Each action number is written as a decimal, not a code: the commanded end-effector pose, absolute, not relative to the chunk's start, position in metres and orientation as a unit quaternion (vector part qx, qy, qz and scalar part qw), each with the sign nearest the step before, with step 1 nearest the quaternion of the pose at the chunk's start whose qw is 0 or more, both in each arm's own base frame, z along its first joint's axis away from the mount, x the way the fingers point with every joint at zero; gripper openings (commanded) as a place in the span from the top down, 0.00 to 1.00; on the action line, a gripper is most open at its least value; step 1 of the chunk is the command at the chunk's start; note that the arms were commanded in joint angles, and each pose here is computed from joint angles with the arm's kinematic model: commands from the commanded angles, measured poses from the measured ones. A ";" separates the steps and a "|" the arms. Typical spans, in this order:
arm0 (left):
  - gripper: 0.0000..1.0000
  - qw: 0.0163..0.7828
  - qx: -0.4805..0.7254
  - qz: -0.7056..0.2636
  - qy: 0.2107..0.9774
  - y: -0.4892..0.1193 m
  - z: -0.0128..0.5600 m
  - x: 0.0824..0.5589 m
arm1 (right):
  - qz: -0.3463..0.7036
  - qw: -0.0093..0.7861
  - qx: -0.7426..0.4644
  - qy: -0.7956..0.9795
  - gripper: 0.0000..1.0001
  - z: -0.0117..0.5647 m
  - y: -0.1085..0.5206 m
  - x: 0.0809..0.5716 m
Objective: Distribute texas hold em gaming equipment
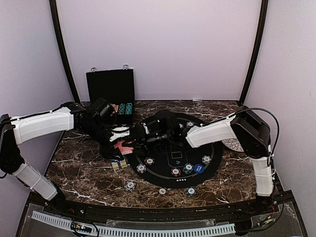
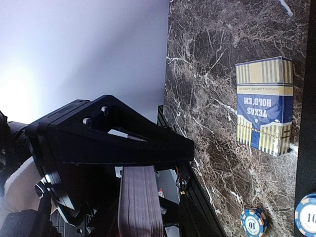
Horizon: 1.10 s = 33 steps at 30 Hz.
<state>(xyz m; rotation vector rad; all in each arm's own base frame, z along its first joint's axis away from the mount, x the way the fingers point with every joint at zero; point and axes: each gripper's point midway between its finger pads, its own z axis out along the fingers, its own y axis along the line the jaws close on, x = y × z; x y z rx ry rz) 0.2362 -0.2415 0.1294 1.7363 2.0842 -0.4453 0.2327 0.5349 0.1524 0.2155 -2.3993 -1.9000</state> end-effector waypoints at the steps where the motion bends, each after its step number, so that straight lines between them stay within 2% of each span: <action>1: 0.78 0.233 0.625 -0.153 0.729 -0.242 0.149 0.237 | -0.606 0.027 0.065 -0.792 0.61 0.157 0.533 0.237; 6: 0.78 0.233 0.626 -0.146 0.730 -0.240 0.147 0.237 | -0.600 0.028 0.068 -0.797 0.57 0.155 0.532 0.237; 14: 0.82 0.235 0.628 -0.131 0.730 -0.236 0.146 0.240 | -0.585 0.021 0.068 -0.808 0.59 0.154 0.518 0.239; 33: 0.84 0.227 0.627 -0.110 0.737 -0.231 0.132 0.245 | -0.605 0.010 0.077 -0.793 0.62 0.185 0.510 0.235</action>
